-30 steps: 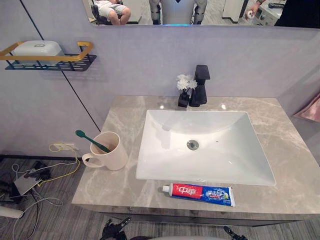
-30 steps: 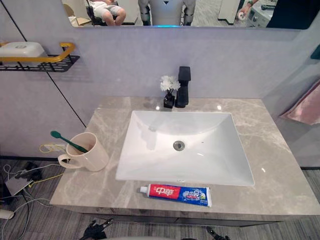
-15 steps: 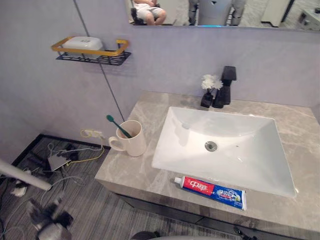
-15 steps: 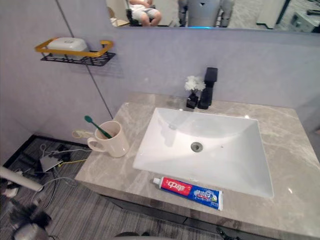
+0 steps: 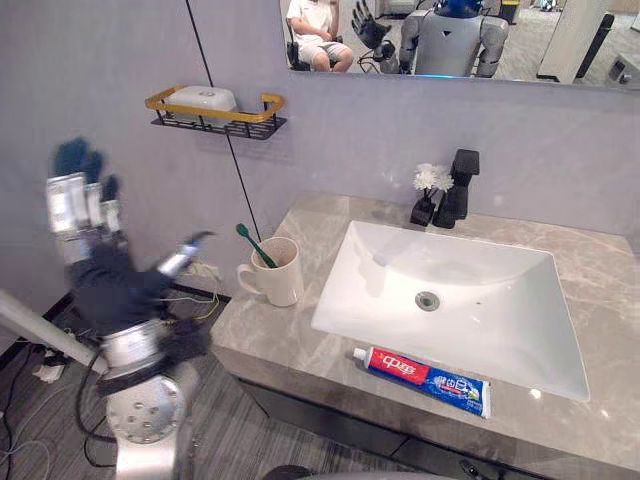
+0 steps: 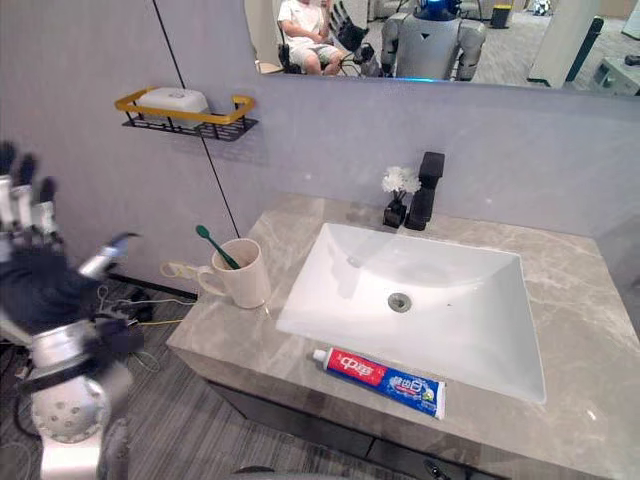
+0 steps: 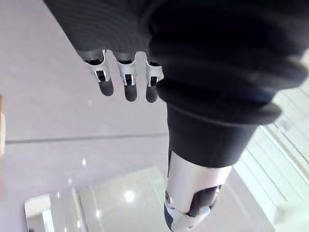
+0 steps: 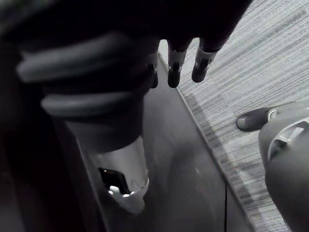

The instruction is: Organize washtable

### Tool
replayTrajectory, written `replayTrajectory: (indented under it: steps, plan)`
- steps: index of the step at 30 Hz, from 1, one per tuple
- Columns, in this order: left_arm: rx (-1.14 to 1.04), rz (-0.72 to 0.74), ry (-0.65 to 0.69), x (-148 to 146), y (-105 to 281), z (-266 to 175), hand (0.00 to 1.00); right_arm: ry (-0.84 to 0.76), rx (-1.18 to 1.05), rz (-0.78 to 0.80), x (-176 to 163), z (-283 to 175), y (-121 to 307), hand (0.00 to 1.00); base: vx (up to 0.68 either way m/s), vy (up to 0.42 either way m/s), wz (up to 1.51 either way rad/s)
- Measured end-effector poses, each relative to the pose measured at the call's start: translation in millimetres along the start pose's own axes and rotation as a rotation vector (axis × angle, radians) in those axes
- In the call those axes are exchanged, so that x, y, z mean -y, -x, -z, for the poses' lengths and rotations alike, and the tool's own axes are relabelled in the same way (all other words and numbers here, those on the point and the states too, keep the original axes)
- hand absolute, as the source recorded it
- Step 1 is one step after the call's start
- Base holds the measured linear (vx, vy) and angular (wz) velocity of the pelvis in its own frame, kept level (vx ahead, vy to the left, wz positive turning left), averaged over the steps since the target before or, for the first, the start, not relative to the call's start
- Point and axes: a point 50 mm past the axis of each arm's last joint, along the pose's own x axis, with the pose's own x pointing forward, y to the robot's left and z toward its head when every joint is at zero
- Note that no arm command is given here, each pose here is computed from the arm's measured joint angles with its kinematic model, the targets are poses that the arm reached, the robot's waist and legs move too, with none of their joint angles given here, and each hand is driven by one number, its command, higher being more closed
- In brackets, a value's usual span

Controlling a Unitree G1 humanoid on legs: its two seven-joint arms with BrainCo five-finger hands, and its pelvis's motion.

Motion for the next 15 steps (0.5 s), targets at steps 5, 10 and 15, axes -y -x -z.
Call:
replayTrajectory:
  steps: [5, 10, 15]
  plan:
    - [0.005, 0.352, 0.084, 50, 14, 1, 0.0, 0.055, -0.013, -0.034, -4, 2, -1, 0.0, 0.0, -0.007, -0.04]
    - [-0.052, 0.714, 0.028, 95, 38, 29, 0.0, 0.108, -0.019, -0.038, -3, 3, -2, 0.0, 0.02, -0.002, -0.16]
    - [-0.068, 0.824, -0.014, 104, 47, 40, 0.0, 0.115, -0.03, -0.021, 4, 6, -2, 0.0, 0.02, -0.007, -0.09]
